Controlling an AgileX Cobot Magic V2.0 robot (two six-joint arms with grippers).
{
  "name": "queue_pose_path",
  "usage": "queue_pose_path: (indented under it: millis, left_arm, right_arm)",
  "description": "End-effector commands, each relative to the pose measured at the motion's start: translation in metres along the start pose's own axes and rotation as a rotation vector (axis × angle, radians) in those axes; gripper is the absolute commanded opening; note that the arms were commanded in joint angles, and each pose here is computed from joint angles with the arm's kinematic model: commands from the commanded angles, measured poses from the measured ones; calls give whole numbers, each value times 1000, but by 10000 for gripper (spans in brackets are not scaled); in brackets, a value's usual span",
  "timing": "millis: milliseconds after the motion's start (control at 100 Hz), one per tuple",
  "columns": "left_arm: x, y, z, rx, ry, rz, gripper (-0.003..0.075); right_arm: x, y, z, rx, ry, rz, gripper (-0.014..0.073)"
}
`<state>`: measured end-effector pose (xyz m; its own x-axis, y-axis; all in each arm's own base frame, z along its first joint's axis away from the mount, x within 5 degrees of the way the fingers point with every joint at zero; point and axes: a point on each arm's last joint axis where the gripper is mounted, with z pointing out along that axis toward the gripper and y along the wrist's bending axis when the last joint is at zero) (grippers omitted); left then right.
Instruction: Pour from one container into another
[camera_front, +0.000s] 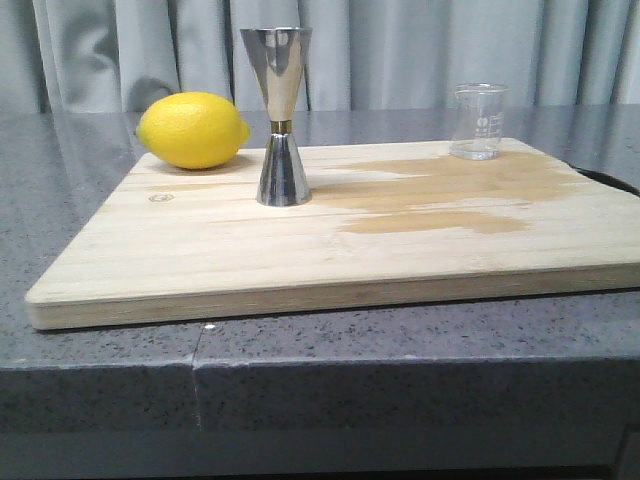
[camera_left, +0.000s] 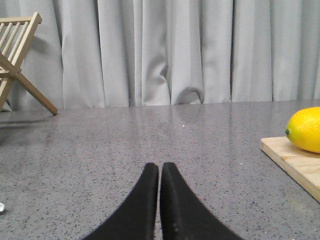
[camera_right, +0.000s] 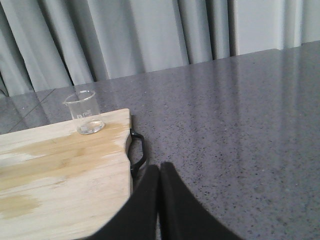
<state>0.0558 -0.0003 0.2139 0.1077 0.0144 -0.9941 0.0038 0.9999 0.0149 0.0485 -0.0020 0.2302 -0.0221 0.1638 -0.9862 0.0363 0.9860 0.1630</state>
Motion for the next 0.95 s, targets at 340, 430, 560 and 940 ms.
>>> queue_pose_path:
  millis: [340,430,560,940]
  left_arm:
    - [3,1,-2,-9,-74,-9,-19]
    - [3,1,-2,-9,-74,-9,-19]
    - [3,1,-2,-9,-74,-9,-19]
    - [3,1,-2,-9,-74,-9,-19]
  right_arm:
    - [29,-4,8,-20,-89,-5,-57]
    - [31,-5,8,-16,-69,-3,-57]
    - [31,-5,8,-15,-67,-3,-57]
    - [31,-5,8,-15,-67,-3,-57]
